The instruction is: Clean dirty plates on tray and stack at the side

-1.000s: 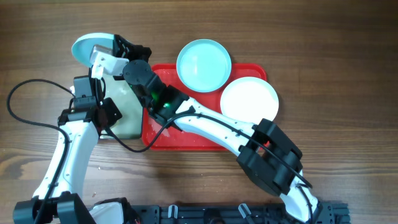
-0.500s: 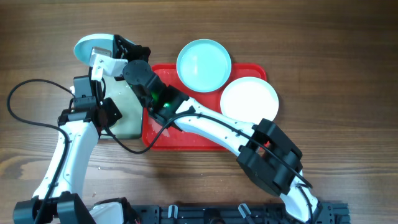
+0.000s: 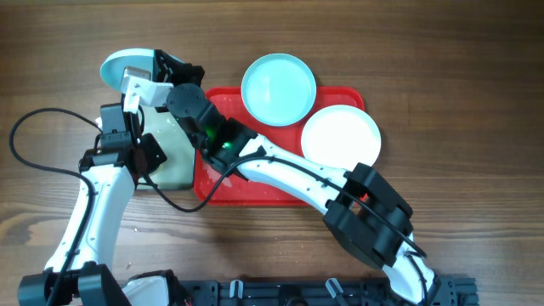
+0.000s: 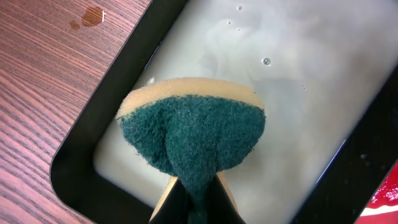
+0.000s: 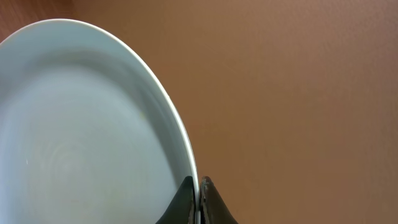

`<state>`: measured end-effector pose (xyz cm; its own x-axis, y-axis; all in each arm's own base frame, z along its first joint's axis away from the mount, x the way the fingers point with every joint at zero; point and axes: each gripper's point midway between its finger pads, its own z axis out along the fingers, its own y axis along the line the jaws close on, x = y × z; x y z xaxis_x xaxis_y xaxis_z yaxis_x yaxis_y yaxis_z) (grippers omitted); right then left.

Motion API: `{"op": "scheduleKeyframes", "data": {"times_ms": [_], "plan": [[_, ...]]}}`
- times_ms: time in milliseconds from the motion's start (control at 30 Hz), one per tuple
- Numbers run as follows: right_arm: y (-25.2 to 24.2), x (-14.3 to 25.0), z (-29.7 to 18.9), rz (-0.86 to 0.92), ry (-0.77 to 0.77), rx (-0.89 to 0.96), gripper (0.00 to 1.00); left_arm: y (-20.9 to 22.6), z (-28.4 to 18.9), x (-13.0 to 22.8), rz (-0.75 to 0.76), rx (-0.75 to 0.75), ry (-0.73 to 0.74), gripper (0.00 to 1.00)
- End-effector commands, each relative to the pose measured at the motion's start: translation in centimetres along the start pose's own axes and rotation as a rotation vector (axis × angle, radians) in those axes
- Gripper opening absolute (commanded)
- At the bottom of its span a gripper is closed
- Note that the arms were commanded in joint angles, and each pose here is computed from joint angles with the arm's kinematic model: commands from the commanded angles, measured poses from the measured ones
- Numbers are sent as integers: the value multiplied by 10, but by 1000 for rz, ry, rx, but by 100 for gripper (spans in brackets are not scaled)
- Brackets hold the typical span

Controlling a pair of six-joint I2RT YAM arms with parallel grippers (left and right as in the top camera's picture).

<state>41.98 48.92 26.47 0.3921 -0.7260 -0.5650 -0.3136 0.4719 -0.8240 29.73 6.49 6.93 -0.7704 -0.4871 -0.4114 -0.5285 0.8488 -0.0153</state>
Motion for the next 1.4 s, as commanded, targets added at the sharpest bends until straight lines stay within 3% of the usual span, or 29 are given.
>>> {"op": "scheduleKeyframes", "data": {"times_ms": [0, 833, 1133, 1367], "plan": [[2, -11, 0, -10, -22, 1, 4, 1, -3, -3, -13, -6, -23, 4], [-13, -21, -1, 27, -64, 60, 4, 1, -3, -3, -13, -6, -24, 4], [-5, -13, 0, 393, -38, 24, 4, 1, -3, -3, -13, -6, -24, 4], [1, -9, 0, 442, -15, 1, 4, 1, -3, -3, -13, -6, -24, 4]]}}
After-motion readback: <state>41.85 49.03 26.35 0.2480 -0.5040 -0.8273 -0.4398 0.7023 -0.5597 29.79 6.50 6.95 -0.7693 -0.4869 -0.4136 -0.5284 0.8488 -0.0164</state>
